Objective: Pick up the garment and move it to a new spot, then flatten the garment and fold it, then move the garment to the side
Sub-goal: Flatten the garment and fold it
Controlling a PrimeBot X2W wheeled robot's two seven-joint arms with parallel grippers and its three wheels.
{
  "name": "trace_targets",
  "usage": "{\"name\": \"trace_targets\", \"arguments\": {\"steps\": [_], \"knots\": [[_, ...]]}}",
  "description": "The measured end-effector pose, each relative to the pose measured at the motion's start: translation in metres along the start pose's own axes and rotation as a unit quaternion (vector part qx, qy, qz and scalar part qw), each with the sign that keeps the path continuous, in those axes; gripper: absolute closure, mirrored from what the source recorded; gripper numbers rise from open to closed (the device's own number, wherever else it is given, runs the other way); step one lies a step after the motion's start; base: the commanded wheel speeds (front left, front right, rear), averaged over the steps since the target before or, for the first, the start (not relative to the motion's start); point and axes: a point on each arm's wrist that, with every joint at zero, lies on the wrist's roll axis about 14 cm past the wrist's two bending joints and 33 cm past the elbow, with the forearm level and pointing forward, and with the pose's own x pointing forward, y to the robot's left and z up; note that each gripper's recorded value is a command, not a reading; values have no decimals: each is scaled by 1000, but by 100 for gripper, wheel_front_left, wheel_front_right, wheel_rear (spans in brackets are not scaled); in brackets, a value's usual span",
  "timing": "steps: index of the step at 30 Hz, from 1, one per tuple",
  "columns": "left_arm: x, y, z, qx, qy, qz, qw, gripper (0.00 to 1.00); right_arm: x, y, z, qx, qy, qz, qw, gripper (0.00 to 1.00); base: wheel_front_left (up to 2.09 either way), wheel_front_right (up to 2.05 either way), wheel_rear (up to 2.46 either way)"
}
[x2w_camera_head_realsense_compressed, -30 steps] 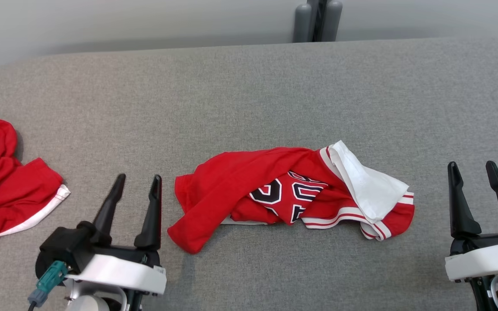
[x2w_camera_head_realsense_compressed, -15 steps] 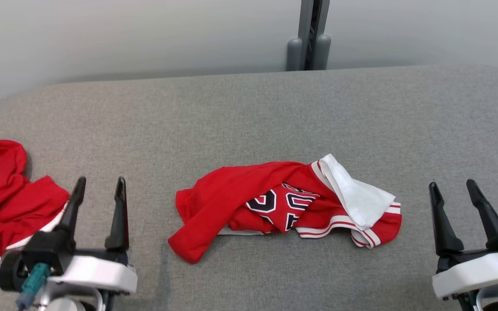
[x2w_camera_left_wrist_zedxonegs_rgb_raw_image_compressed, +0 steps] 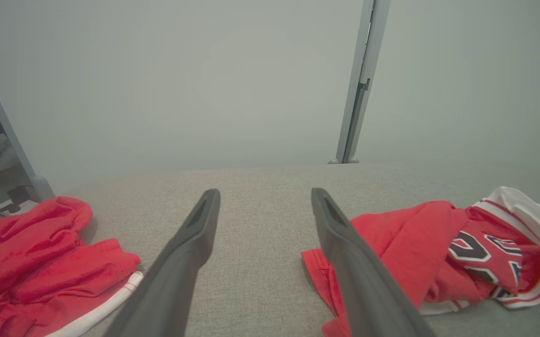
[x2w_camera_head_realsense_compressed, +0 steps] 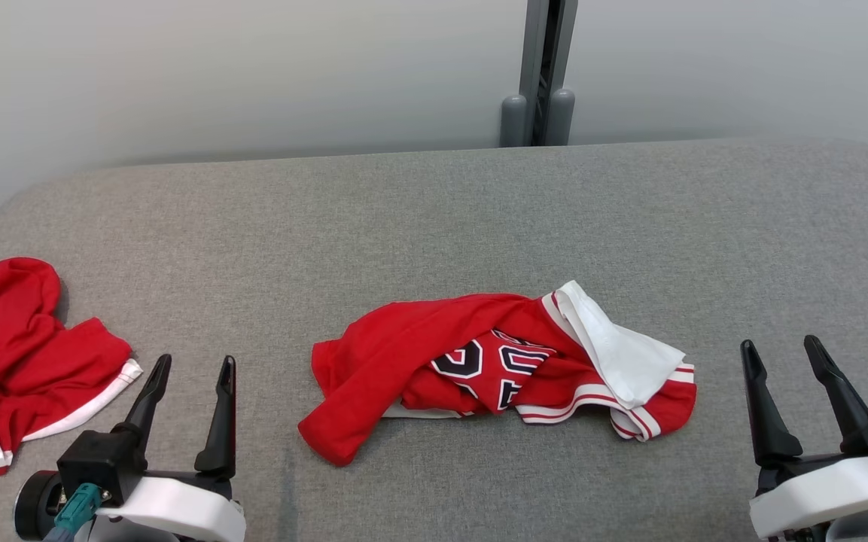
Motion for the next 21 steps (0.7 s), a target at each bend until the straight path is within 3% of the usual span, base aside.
{"name": "trace_targets", "arguments": {"steps": [13, 21], "knots": [[3, 2, -1, 0, 3, 0, 1000, 0, 3, 3, -4, 5, 4, 5, 1000, 0, 0, 0, 0], [9, -23, -24, -16, 57, -53, 997, 0, 10, 7, -12, 6, 16, 11, 1000, 0, 0, 0, 0]]}}
